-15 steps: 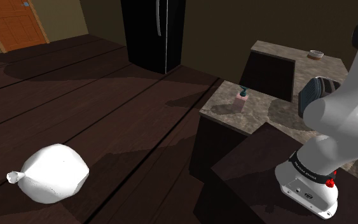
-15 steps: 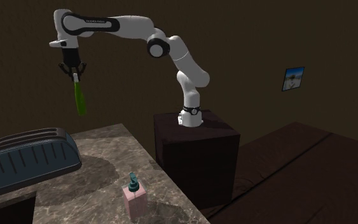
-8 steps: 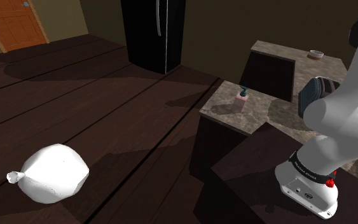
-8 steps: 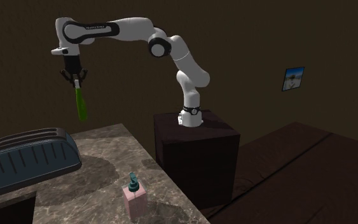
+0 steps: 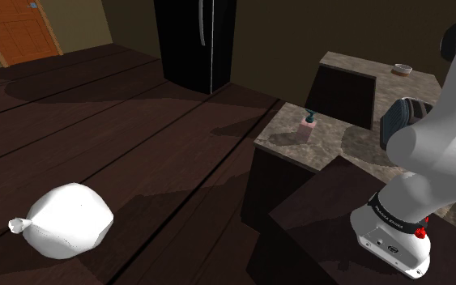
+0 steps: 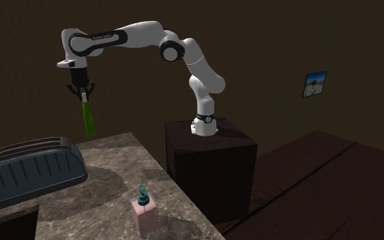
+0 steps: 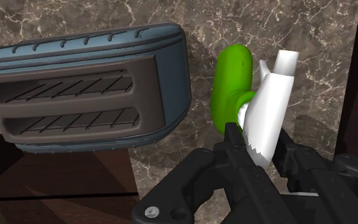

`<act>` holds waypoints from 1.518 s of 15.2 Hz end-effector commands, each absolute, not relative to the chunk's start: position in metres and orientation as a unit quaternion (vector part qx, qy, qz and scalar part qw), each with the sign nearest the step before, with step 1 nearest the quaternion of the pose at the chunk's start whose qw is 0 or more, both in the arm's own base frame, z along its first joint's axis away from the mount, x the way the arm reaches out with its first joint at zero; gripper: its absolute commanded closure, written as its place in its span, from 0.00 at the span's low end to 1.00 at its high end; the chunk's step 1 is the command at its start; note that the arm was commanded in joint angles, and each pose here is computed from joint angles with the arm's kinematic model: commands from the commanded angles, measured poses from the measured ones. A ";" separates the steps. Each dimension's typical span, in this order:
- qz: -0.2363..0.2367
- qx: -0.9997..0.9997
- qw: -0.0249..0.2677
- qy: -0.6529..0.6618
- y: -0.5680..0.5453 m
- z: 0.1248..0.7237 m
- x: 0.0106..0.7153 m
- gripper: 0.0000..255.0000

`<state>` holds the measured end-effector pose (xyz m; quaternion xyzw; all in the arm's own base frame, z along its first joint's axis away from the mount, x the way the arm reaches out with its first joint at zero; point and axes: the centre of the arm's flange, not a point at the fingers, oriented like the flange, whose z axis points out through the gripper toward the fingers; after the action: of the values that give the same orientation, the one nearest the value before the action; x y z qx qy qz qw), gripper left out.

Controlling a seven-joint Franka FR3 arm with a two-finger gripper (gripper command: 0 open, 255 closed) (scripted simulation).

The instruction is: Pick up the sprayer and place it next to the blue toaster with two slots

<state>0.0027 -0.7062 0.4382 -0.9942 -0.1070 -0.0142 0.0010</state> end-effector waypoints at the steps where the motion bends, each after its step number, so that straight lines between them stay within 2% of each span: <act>1: -0.014 -0.994 0.001 -0.107 -0.706 0.427 0.002 1.00; 23: -0.014 -0.994 0.001 -0.107 -0.706 0.311 0.002 1.00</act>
<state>0.0017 -0.7064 0.3157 -0.9942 -0.1070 -0.0142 0.0009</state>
